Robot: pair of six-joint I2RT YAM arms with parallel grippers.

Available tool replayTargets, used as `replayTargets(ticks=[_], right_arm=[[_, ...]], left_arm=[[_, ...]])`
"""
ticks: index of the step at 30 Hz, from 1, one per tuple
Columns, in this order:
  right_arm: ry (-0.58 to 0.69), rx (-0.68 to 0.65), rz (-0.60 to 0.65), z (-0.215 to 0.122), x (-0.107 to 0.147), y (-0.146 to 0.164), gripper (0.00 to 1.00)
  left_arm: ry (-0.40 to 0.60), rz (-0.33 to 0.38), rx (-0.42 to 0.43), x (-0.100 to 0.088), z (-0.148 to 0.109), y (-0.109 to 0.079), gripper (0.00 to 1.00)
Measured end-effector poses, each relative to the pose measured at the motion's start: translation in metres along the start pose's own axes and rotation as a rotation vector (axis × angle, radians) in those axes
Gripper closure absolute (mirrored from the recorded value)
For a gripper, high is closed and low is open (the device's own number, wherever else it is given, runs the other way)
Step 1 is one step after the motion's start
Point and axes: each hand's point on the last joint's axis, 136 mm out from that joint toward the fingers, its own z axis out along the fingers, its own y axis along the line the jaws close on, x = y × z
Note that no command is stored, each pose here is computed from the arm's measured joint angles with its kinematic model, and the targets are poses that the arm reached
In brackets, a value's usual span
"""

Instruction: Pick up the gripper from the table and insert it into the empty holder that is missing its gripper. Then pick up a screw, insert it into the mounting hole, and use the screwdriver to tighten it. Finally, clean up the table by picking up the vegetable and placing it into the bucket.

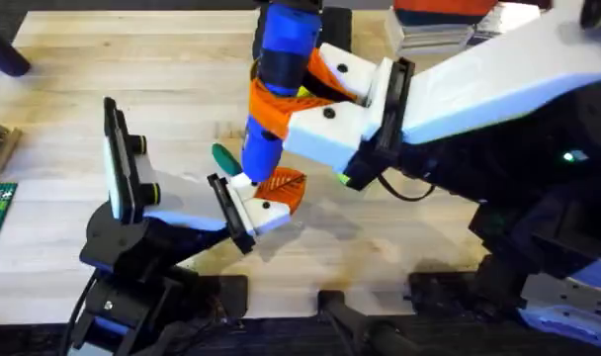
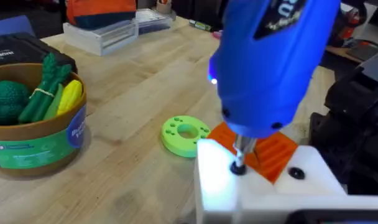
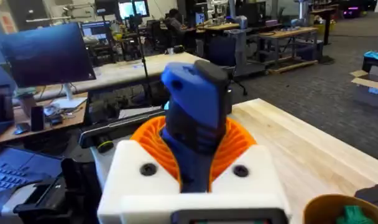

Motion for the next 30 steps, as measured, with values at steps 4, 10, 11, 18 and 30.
replayTargets(ticks=[4, 10, 11, 18, 30], right_arm=[[0.002, 0.000, 0.001, 0.0001, 0.0003, -0.0001, 0.836], [0.003, 0.001, 0.001, 0.0001, 0.0004, -0.0001, 0.837], [0.003, 0.001, 0.001, 0.0001, 0.0004, -0.0002, 0.837], [0.007, 0.002, 0.002, 0.0001, 0.0012, -0.0004, 0.837], [0.048, 0.014, -0.012, -0.0005, 0.0039, -0.0016, 0.837]], left_arm=[[0.000, 0.000, 0.002, 0.0001, 0.0000, -0.0003, 0.997], [0.000, 0.000, 0.002, 0.0001, 0.0000, -0.0003, 0.997], [0.000, 0.000, 0.002, 0.0001, 0.0000, -0.0003, 0.997], [0.001, 0.000, 0.002, 0.0001, 0.0000, -0.0003, 0.997], [0.001, -0.005, 0.002, 0.0003, 0.0000, -0.0003, 0.997]])
